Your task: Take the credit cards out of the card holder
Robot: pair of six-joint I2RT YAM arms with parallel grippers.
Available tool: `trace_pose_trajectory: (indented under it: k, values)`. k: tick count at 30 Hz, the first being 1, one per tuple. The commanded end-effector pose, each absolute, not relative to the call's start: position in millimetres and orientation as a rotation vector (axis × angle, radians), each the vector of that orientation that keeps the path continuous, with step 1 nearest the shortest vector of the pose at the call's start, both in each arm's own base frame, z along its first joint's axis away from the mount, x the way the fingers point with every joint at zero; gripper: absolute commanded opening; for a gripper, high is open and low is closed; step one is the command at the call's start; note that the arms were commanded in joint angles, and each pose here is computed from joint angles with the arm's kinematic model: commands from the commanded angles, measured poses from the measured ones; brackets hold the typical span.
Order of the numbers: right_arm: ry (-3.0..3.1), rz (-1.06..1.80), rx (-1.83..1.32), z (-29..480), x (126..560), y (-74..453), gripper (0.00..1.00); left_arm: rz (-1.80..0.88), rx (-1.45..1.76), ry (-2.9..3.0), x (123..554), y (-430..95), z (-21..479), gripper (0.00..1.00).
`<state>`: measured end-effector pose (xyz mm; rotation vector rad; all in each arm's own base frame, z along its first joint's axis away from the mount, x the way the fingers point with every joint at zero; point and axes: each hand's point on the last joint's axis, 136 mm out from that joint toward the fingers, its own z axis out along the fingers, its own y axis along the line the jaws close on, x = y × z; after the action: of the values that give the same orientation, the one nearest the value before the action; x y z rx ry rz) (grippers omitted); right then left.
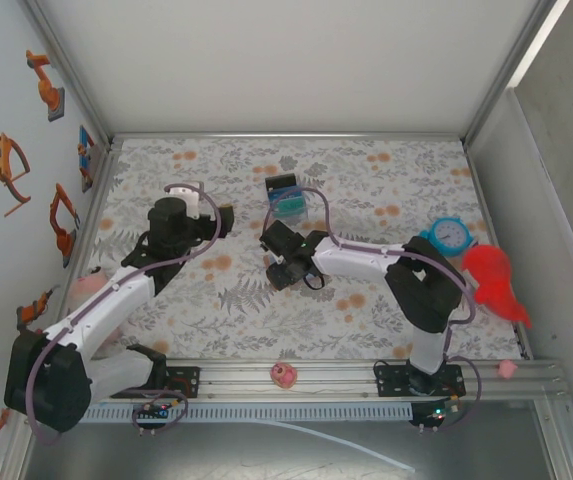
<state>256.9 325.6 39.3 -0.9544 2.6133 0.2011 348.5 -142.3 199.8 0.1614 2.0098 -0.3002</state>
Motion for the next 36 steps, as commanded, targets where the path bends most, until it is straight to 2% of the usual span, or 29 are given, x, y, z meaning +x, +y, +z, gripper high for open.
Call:
trace_pose_trajectory:
  k: [1, 11, 22, 33, 36]
  values:
    - [2.609, 0.164, -0.970, 40, 262, 328, 0.54, -0.253, 0.110, 2.052, 342, -132, 190, 0.97]
    - [2.641, 0.224, -0.977, 28, 255, 333, 0.54, -0.260, 0.121, 2.095, 344, -136, 180, 0.97]
    - [2.724, 0.207, -0.919, 7, 253, 315, 0.54, -0.282, 0.135, 2.090, 345, -140, 185, 0.97]
    - [2.767, 0.285, -0.828, -4, 258, 304, 0.44, -0.288, 0.155, 2.070, 342, -141, 195, 0.97]
    - [2.746, 0.302, -0.792, 5, 263, 304, 0.36, -0.285, 0.166, 2.069, 342, -142, 196, 0.97]
